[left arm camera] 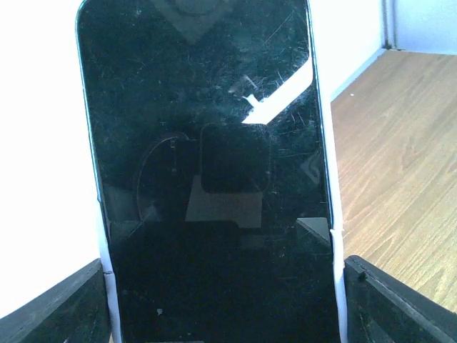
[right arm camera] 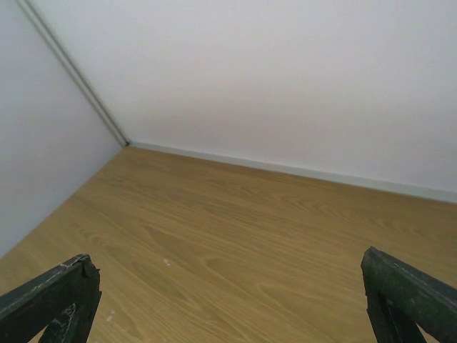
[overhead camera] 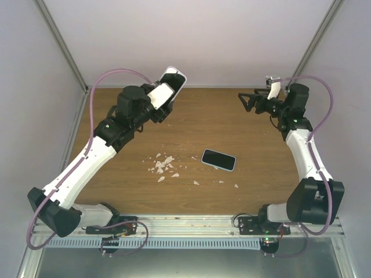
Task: Take the phone out of the phone case
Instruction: Adjust the phone.
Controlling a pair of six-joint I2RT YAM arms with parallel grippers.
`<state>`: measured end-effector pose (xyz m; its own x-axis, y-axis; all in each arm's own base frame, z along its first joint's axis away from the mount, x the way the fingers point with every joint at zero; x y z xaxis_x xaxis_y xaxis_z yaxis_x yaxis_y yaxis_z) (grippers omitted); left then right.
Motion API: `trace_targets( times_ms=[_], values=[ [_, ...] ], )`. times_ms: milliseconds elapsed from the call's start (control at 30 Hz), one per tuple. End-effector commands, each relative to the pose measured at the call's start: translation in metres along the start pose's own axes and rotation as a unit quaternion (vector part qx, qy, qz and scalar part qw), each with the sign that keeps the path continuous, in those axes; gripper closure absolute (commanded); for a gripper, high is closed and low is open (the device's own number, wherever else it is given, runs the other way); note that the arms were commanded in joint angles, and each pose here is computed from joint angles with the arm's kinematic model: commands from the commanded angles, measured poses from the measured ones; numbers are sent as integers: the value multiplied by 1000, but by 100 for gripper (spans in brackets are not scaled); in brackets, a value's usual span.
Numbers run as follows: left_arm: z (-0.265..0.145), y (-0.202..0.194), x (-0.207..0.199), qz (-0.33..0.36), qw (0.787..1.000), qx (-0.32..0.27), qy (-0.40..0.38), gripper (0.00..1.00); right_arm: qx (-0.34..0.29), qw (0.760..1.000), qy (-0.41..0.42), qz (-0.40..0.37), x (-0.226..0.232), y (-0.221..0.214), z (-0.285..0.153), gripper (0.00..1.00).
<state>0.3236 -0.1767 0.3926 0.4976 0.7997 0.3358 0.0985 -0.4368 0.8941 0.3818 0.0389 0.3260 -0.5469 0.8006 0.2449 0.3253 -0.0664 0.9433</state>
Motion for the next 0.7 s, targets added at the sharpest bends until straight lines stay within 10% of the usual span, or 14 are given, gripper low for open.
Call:
trace_targets(
  times_ms=[0,667],
  values=[
    [-27,48,-2,79,989,-112,50,67,-15,999,42,0,20,16,7,0],
    [-14,55,-61,209,968,-123,63,70,-20,994,106,-11,46,4,-5,0]
  ],
)
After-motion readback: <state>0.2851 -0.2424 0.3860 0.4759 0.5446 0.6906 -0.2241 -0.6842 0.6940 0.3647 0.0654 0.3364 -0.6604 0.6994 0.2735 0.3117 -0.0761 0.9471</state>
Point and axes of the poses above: each gripper's point midway between its finger pads, its own z axis out along the fingers, its own x axis along the line the jaws close on, y = z × x, the point moved 5 cm from there along -z, back along the fingers, and after that the axes turned 4 degrees about -z, right-handed, at the moved point
